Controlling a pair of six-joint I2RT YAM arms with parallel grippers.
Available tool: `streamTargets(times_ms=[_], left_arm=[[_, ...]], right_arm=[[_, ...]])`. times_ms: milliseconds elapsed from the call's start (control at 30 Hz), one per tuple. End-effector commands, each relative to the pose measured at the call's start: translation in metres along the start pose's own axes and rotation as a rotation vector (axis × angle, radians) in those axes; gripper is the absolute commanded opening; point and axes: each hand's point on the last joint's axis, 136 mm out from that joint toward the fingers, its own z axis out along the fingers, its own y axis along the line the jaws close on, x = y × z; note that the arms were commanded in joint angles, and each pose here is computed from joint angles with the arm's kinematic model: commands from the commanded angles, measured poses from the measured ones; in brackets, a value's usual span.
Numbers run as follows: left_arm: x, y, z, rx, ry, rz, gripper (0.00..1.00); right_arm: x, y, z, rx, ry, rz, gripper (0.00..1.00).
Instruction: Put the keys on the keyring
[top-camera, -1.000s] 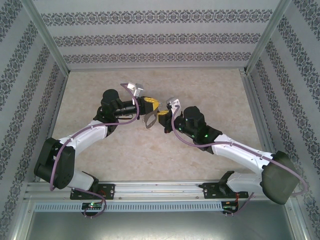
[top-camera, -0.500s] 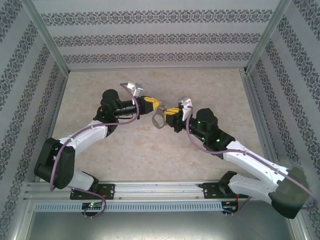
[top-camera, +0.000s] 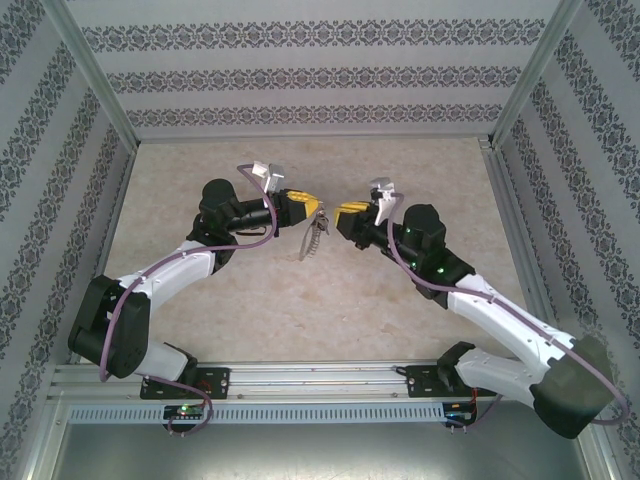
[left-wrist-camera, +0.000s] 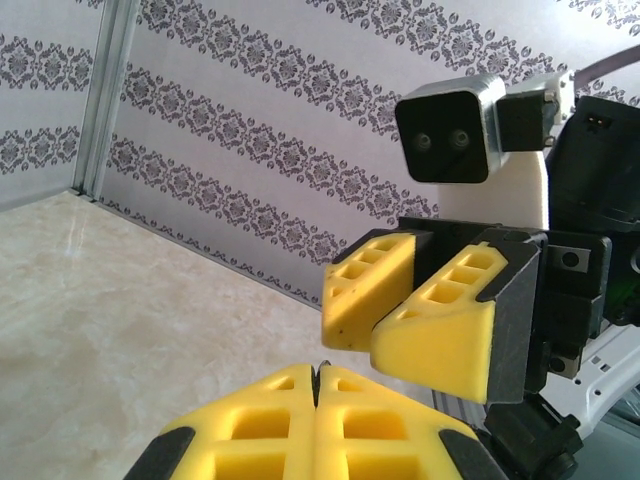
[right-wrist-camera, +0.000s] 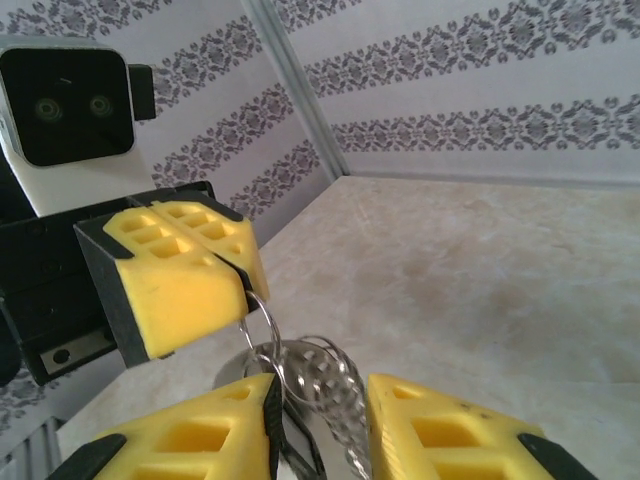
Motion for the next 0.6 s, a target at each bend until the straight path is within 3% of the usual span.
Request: streamTargets(times_ms=[0, 567], left_arm=[[-0.012, -0.009, 0.002, 0.031, -0.037, 0.048, 0.0], [-0.012, -0.009, 0.003, 0.032, -0.037, 0.046, 0.0]], right_arm=[[-0.027, 0.023, 0.003, -0.105, -0.063, 0.028, 0.29], [-0.023, 0.031, 0.017, -0.195, -0.047, 0.084, 0.27]])
